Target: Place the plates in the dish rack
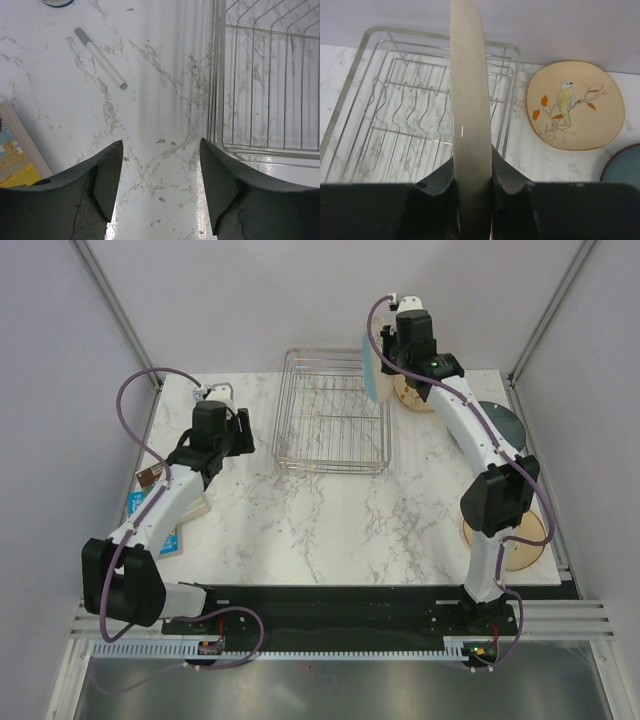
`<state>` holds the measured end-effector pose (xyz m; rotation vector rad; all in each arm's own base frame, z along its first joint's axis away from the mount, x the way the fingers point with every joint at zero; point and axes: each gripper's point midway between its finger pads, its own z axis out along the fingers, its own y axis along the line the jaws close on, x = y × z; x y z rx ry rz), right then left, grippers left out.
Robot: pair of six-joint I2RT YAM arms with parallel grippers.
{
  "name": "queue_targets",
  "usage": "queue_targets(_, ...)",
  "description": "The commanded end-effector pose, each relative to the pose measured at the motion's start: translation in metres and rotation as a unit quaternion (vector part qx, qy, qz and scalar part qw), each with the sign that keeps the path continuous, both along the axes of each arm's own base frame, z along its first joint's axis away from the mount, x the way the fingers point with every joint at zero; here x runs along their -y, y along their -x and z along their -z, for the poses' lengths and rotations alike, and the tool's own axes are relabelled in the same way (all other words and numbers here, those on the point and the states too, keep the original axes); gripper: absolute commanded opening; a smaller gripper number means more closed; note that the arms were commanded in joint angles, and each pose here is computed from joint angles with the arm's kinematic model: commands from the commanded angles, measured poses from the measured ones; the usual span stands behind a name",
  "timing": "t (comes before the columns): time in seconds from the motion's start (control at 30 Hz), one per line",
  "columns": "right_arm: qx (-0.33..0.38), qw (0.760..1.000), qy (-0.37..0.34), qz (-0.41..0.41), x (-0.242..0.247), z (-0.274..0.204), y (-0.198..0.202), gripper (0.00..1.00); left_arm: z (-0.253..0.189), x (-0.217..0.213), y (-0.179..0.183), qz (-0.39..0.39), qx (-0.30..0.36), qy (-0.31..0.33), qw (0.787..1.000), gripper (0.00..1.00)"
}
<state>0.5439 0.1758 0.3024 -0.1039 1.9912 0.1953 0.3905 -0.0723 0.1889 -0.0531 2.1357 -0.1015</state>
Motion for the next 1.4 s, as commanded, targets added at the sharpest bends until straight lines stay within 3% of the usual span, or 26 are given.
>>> queue_targets(0.0, 0.16, 0.981, -0.032, 0.107, 0.004, -0.107, -0.009, 0.0, 0.015, -0.004, -0.019, -0.038, 0.009, 0.019, 0.999, 0.69)
queue_targets(0.37, 0.142, 0.975, 0.015, 0.17, 0.005, -0.069, -0.023, 0.0, 0.043, 0.008, -0.029, -0.032, -0.024, 0.049, 0.998, 0.68)
queue_targets(0.77, 0.119, 0.979, 0.031, 0.16, -0.006, -0.03, -0.043, 0.0, 0.058, 0.012, -0.027, -0.027, -0.038, 0.056, 0.997, 0.68)
queue_targets(1.3, 0.038, 0.983, 0.046, 0.177, -0.002, 0.065, -0.064, 0.0, 0.069, 0.015, -0.029, -0.023, -0.052, 0.058, 0.997, 0.68)
queue_targets(1.37, 0.037, 0.983, 0.051, 0.175, -0.002, 0.066, -0.064, 0.11, 0.068, 0.017, -0.033, -0.021, -0.051, 0.059, 0.997, 0.68)
